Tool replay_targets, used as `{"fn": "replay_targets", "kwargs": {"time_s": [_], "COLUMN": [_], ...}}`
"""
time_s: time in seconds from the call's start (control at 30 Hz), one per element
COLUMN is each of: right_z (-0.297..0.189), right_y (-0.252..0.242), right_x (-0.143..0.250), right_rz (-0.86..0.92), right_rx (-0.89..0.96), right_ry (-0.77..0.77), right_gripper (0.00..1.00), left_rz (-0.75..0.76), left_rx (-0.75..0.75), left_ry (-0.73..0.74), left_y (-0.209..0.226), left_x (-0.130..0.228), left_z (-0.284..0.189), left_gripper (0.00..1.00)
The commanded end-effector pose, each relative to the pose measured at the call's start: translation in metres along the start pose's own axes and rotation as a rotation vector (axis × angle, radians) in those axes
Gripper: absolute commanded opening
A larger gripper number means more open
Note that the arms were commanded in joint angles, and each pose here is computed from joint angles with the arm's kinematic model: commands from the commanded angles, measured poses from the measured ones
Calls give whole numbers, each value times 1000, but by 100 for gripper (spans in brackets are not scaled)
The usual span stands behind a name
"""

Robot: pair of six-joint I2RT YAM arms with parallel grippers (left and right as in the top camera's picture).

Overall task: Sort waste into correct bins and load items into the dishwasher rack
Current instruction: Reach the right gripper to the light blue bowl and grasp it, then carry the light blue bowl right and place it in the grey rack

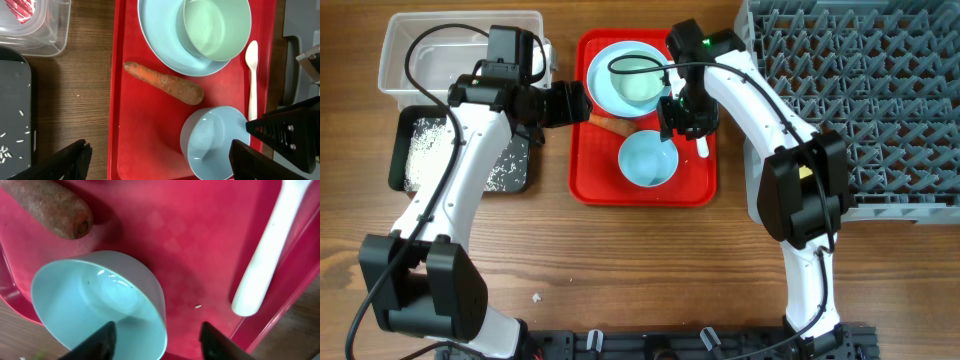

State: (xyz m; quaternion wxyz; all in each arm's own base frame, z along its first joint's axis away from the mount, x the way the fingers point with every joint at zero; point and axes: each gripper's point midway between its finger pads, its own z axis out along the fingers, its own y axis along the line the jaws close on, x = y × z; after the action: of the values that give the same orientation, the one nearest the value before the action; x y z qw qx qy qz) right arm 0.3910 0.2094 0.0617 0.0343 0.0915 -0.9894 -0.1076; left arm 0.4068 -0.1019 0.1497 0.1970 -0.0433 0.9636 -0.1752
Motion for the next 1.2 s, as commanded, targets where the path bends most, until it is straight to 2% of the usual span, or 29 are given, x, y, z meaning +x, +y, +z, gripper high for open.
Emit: {"fn": "replay_targets", "kwargs": {"time_s": [0.0,0.2,0.37,0.53,0.63,0.87,0.97,1.17], "right_z": [13,40,46,42,30,-49,-93,-181], "right_y": [-4,-12,-13,-11,-8,-19,-43,-131], "right_x": [-2,4,2,-4,-7,-17,-19,-16], "right_rz": [-38,-59,-62,-66,-72,-62,-24,205], "right_rx": [16,19,16,11,5,58,132,453], "right_ry": [10,27,14,-17,-47,-235,-342,-568], "right_gripper": [45,43,16,6,4,4,4,4], "left_rz": [-4,-4,-1,0,1,0,1,1], "left_rx": [-13,-13,-9,-8,-8,-60,-59,-58], "left_ry": [-2,-2,-13,-19,-19,-34,-34,-34], "left_y": [4,4,3,3,3,12,12,12], "left_x": [-1,-1,-4,-5,-5,-8,-8,-8], "left_z": [0,0,0,0,0,0,0,0], "left_gripper": [91,93,95,97,100,100,100,100]}}
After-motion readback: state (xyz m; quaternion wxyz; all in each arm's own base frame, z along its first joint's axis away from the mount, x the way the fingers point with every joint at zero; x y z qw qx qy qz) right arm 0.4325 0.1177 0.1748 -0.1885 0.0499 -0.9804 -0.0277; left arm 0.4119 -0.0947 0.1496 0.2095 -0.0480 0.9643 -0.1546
